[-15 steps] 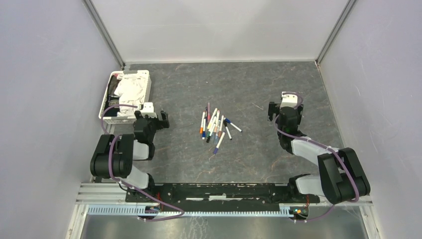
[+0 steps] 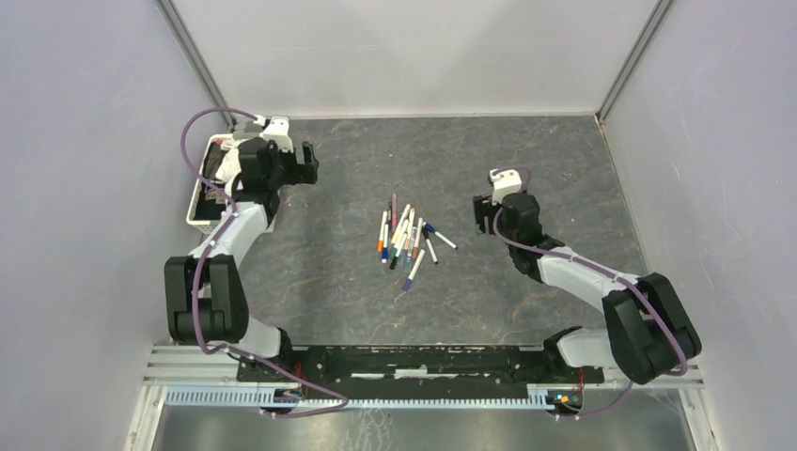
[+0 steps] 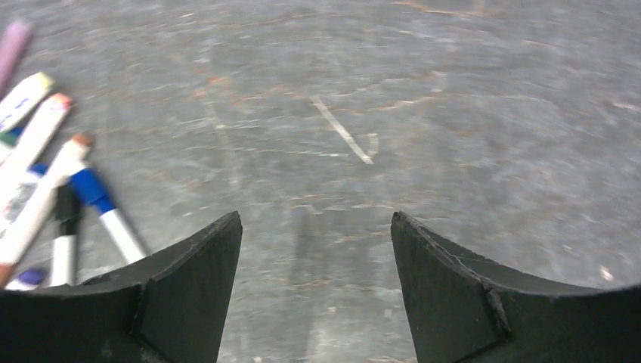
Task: Open the pen caps
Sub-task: Pick up the pen from the center of the board.
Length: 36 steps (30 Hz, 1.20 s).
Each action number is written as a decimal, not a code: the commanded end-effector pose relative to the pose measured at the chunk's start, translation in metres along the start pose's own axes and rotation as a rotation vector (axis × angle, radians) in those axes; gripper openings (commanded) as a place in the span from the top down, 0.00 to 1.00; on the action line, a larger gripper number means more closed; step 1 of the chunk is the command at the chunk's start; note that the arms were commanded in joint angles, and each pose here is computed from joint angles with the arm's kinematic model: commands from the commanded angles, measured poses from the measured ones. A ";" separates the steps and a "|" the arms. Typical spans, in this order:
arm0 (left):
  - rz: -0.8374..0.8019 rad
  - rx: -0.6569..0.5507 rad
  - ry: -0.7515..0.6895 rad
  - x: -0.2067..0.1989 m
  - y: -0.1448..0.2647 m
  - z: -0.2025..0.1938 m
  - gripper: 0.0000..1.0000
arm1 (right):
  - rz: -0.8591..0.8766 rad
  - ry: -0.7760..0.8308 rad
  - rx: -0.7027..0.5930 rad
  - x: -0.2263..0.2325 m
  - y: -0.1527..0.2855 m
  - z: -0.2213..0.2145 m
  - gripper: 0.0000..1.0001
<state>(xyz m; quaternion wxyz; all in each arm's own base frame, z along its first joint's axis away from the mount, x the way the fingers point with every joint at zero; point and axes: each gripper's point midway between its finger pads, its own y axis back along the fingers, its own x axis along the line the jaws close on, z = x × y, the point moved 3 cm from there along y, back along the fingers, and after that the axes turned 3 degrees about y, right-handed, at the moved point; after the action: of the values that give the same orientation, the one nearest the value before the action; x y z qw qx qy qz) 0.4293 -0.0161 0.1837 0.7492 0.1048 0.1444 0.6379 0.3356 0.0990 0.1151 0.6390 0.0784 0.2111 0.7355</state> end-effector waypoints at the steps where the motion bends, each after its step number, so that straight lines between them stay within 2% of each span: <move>1: -0.100 0.260 -0.011 -0.015 0.035 -0.046 0.00 | 0.175 0.068 0.008 0.043 0.001 0.008 0.23; 7: -0.136 0.228 -0.036 -0.026 0.068 -0.023 0.00 | 0.302 0.147 0.038 0.086 0.000 0.008 0.32; 14: -0.168 0.262 -0.045 -0.033 0.089 -0.016 0.00 | 0.410 0.218 0.079 0.117 -0.007 -0.002 0.36; 22: -0.236 0.292 -0.071 -0.043 0.108 -0.017 0.00 | 0.439 0.240 0.142 0.126 -0.008 -0.031 0.42; 36: -0.227 0.324 -0.089 -0.043 0.121 -0.020 0.00 | 0.407 0.248 0.213 0.125 -0.009 -0.059 0.59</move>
<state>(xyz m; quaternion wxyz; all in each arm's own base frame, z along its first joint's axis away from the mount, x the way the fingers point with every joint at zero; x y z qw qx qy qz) 0.3048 -0.0388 0.1952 0.7823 0.2338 0.2478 0.5216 0.3004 0.2083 0.0417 0.4274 0.0967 0.3464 0.8294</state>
